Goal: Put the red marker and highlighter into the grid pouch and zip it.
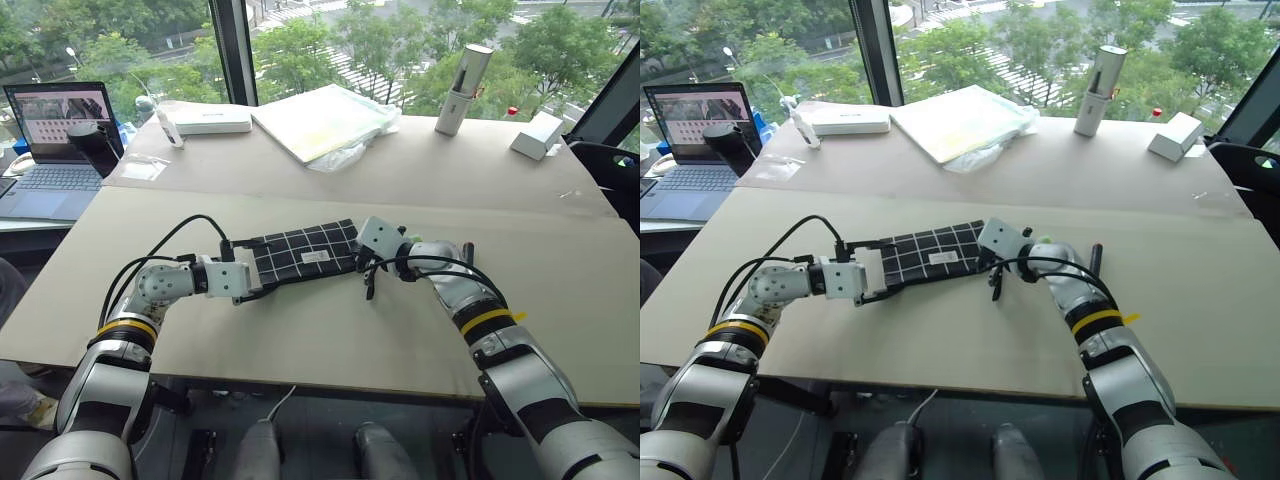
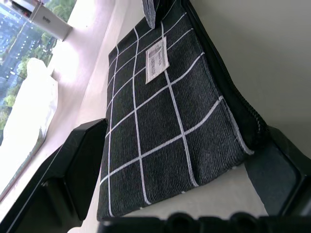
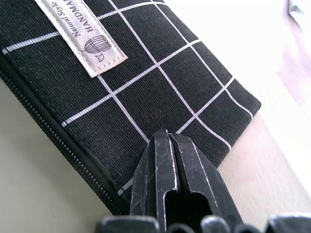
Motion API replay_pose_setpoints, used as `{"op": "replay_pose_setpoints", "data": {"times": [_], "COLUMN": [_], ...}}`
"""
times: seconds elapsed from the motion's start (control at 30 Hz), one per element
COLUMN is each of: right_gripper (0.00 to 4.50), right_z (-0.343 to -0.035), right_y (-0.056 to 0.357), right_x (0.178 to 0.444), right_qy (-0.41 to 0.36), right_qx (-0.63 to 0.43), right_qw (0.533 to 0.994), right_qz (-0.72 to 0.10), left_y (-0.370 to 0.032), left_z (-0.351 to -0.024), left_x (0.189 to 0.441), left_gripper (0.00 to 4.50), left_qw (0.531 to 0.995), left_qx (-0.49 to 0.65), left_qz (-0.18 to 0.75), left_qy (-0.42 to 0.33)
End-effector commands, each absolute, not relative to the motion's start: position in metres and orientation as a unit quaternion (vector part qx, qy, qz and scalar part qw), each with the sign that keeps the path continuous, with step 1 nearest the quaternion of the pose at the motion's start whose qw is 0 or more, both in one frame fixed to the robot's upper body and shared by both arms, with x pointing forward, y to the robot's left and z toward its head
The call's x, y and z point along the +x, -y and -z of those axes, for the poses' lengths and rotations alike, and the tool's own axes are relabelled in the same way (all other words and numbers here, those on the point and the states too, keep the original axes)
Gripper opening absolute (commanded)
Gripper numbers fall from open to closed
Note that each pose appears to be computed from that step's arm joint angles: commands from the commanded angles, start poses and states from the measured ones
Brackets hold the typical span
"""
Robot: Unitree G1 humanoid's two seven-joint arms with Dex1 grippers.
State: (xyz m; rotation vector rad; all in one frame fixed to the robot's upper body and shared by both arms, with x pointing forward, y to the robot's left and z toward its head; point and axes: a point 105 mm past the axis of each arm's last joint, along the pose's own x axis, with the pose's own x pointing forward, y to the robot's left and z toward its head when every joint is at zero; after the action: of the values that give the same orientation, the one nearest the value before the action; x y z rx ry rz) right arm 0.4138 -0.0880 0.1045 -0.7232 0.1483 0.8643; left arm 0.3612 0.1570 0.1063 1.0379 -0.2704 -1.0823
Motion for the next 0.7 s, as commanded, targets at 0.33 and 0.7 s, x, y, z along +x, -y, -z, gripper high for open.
{"op": "replay_pose_setpoints", "data": {"times": [0.33, 0.7], "right_gripper": [0.00, 1.50], "right_z": [-0.104, -0.147], "right_y": [0.094, 0.095], "right_x": [0.416, 0.425], "right_qy": [-0.076, -0.045], "right_qx": [-0.336, -0.150], "right_qw": [0.850, 0.910], "right_qz": [-0.399, -0.384], "left_y": [-0.147, -0.147], "left_z": [-0.097, -0.099], "left_x": [0.354, 0.361], "left_gripper": [0.54, 0.00], "left_qw": [0.704, 0.728], "left_qx": [0.464, 0.433], "left_qz": [0.525, 0.524], "left_qy": [0.118, 0.093]}}
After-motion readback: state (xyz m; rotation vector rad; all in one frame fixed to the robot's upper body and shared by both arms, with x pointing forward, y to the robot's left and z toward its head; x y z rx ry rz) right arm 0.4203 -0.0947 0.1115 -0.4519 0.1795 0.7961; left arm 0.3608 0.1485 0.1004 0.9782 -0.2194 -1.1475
